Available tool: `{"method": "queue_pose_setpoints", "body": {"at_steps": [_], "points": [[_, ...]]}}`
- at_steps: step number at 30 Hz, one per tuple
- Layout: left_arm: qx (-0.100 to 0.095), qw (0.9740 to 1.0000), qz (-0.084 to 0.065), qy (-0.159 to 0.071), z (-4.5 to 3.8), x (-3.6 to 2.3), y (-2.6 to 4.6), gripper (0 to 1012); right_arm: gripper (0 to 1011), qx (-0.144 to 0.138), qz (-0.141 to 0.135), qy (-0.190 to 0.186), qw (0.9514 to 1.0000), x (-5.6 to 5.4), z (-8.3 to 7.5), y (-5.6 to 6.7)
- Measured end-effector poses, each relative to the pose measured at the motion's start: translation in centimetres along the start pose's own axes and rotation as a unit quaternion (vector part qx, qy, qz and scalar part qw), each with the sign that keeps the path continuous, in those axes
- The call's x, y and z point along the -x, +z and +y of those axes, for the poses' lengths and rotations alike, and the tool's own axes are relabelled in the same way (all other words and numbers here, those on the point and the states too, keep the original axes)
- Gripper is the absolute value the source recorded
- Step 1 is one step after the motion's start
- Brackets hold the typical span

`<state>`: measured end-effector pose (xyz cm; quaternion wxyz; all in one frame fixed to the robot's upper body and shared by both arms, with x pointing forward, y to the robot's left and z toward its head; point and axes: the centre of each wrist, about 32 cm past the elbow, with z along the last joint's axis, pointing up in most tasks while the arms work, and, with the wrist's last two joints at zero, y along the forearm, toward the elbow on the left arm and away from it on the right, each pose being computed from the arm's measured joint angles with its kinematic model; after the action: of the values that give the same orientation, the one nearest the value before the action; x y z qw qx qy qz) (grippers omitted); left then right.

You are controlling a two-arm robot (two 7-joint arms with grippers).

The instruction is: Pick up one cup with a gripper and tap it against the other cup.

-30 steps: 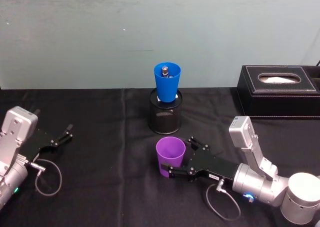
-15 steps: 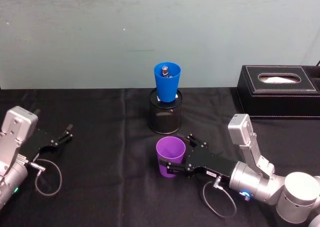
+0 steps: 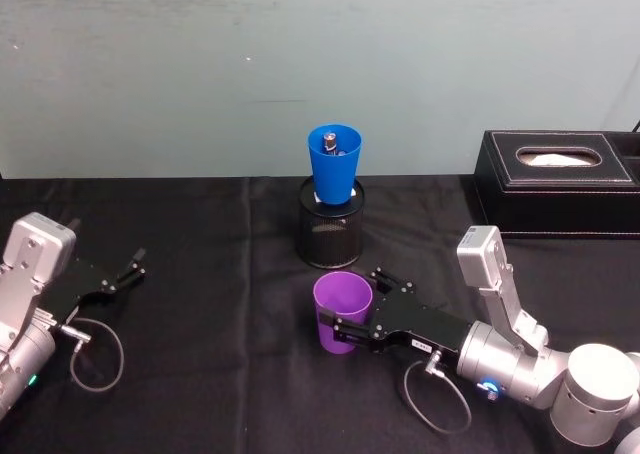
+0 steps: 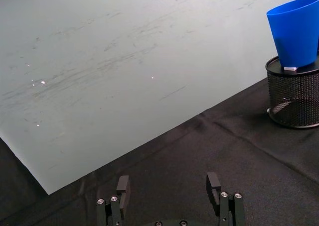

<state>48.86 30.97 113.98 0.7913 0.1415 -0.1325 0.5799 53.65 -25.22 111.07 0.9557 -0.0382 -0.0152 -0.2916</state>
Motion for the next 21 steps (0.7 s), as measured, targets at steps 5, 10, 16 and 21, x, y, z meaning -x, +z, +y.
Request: {"method": "queue_pose_setpoints", "body": {"at_steps": [5, 10, 16, 21], "points": [[0.0, 1.0, 0.0, 0.0, 0.0, 0.0, 0.0, 1000, 808, 0.0, 0.0, 0.0, 1.0, 0.0, 0.0, 0.0], [0.0, 1.0, 0.0, 0.0, 0.0, 0.0, 0.0, 1000, 783, 0.0, 0.0, 0.001, 1.0, 0.0, 0.0, 0.0], [0.0, 1.0, 0.0, 0.0, 0.0, 0.0, 0.0, 1000, 752, -0.001, -0.006, 0.005, 1.0, 0.1, 0.0, 1.1], [0.0, 1.0, 0.0, 0.0, 0.0, 0.0, 0.0, 1000, 728, -0.01, -0.012, 0.007, 0.9999, -0.1, -0.2, 4.3]]}}
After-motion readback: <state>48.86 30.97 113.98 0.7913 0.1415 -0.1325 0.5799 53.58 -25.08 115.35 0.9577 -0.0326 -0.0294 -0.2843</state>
